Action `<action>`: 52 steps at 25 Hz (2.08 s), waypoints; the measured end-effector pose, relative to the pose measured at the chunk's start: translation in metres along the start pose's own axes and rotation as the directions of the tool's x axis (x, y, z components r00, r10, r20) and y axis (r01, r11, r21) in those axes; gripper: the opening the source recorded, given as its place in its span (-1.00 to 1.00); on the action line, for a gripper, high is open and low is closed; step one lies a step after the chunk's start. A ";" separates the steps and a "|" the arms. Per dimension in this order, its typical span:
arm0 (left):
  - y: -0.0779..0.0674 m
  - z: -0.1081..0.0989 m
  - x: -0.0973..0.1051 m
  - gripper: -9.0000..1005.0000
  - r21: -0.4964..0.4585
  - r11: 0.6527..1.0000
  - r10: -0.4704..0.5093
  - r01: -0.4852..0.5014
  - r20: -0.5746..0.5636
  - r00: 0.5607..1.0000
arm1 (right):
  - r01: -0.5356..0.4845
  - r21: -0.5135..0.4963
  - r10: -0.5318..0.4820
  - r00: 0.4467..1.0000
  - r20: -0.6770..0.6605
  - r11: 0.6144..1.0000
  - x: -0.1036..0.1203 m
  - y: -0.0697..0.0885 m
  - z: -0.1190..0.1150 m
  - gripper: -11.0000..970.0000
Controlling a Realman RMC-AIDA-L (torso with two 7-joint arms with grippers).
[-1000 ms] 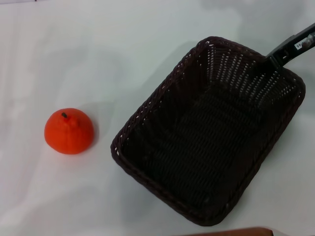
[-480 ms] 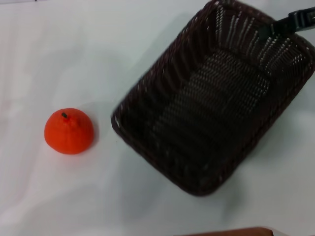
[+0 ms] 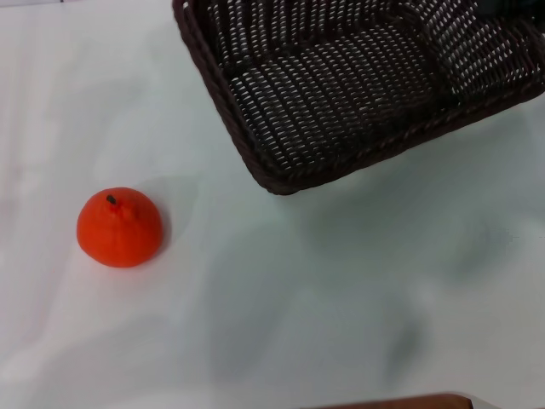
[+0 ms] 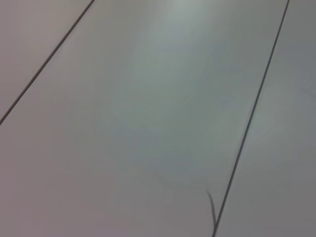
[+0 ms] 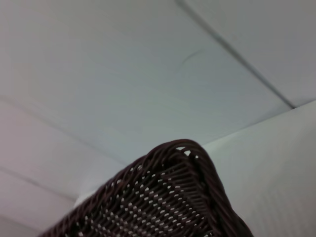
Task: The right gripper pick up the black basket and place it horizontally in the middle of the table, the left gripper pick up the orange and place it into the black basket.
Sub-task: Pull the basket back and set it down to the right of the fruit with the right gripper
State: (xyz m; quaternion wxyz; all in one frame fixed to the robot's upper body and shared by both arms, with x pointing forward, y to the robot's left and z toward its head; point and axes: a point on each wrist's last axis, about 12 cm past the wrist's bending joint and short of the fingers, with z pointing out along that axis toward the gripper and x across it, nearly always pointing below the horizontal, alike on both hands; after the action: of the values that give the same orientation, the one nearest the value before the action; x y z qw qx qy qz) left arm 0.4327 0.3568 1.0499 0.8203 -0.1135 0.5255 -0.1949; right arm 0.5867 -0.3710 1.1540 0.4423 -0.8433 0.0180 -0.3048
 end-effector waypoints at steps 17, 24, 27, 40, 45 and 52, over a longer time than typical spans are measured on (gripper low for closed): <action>0.002 0.007 -0.001 0.44 0.009 1.000 0.011 -0.011 -0.005 1.000 | -0.192 -0.018 0.190 0.977 -0.101 0.981 -0.055 0.025 0.042 -0.58; 0.003 0.007 -0.001 0.44 0.004 1.000 0.012 -0.012 -0.011 1.000 | -0.219 -0.012 0.217 0.971 -0.097 0.976 -0.065 0.025 0.052 -0.58; 0.004 0.007 -0.001 0.44 0.005 1.000 0.014 -0.014 -0.012 1.000 | -0.227 -0.013 0.225 0.969 -0.102 0.974 -0.068 0.025 0.055 -0.58; 0.007 0.006 -0.001 0.44 -0.010 1.000 0.019 -0.019 -0.025 1.000 | -0.272 0.009 0.272 0.959 -0.081 0.962 -0.081 0.027 0.062 -0.41; 0.008 0.007 -0.001 0.44 -0.015 1.000 0.020 -0.020 -0.030 0.999 | -0.285 0.025 0.286 0.955 -0.077 0.958 -0.085 0.027 0.062 -0.21; 0.009 0.008 -0.001 0.44 -0.018 1.000 0.022 -0.023 -0.034 0.999 | -0.289 0.057 0.292 0.955 -0.048 0.956 -0.090 0.024 0.061 0.26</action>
State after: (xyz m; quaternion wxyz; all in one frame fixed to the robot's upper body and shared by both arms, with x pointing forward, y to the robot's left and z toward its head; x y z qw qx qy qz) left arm 0.4419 0.3650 1.0505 0.8123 -0.1117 0.5425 -0.1827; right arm 0.5516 -0.3140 1.0658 0.5021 -0.8116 0.1465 -0.2603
